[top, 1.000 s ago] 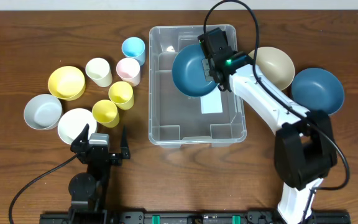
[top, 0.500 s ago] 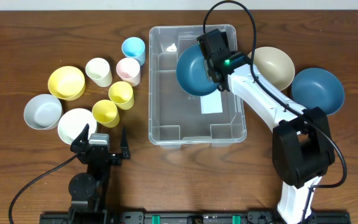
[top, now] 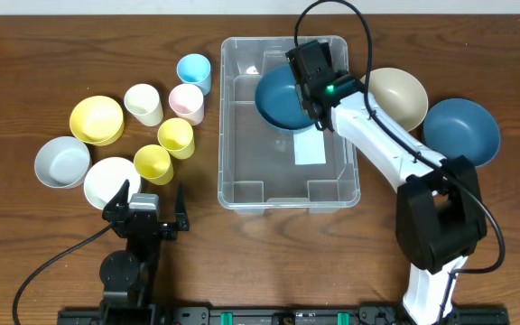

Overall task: Pack container
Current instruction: 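Lower the teal bowl into the bin and open right gripper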

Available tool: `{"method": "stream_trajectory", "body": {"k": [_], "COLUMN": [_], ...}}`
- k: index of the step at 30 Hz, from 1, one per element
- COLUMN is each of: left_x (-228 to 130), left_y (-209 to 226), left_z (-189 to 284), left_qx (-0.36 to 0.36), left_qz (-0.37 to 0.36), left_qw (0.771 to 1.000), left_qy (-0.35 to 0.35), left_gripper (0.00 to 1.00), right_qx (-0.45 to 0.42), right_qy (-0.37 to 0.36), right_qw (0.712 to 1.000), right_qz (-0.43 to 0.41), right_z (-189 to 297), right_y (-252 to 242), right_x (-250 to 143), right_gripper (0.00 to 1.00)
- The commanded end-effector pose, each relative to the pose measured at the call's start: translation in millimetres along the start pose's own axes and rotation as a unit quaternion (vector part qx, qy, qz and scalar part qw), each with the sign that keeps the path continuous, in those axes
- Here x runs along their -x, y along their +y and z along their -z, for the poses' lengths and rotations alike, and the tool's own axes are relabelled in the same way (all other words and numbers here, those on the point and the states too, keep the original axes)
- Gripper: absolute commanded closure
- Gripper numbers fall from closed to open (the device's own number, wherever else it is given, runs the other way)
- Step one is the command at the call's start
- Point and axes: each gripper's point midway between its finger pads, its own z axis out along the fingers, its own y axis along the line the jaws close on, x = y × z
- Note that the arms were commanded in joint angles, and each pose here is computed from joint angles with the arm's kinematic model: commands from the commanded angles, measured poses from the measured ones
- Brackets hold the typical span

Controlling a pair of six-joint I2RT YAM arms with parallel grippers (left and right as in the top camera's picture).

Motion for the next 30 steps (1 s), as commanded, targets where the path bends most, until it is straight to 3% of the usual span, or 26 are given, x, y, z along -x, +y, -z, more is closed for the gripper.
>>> {"method": "stream_trajectory", "body": {"k": [1, 8, 9, 12, 13, 22, 30], "left_x": [-15, -15, -15, -15, -15, -15, -15], "left_y": [-1, -1, -1, -1, -1, -1, -1], "left_z": [-1, -1, -1, -1, -1, -1, -1], "left_qx": [-0.001, -0.001, -0.001, -0.001, -0.001, -0.001, -0.001], "left_qz": [0.006, 0.006, 0.006, 0.006, 0.006, 0.006, 0.006], "left_qw": [1.000, 1.000, 1.000, 1.000, 1.000, 1.000, 1.000], "left_qy": [0.024, 0.024, 0.024, 0.024, 0.024, 0.024, 0.024], "left_gripper": [0.02, 0.02, 0.02, 0.02, 0.02, 0.02, 0.02], "right_qx": [0.001, 0.123, 0.151, 0.209, 0.213, 0.202, 0.144], "right_qy": [-0.076, -0.109, -0.104, -0.081, -0.073, -0.004, 0.036], "right_qw": [0.997, 0.986, 0.982, 0.974, 0.974, 0.979, 0.989], "right_qz": [-0.030, -0.040, -0.035, -0.022, -0.018, 0.008, 0.025], "right_z": [59, 127, 132, 134, 131, 57, 10], "right_y": [-21, -12, -4, 19, 23, 62, 62], "right_x": [47, 61, 59, 48, 44, 12, -14], "right_gripper": [0.33, 0.37, 0.44, 0.91, 0.99, 0.99, 0.99]}}
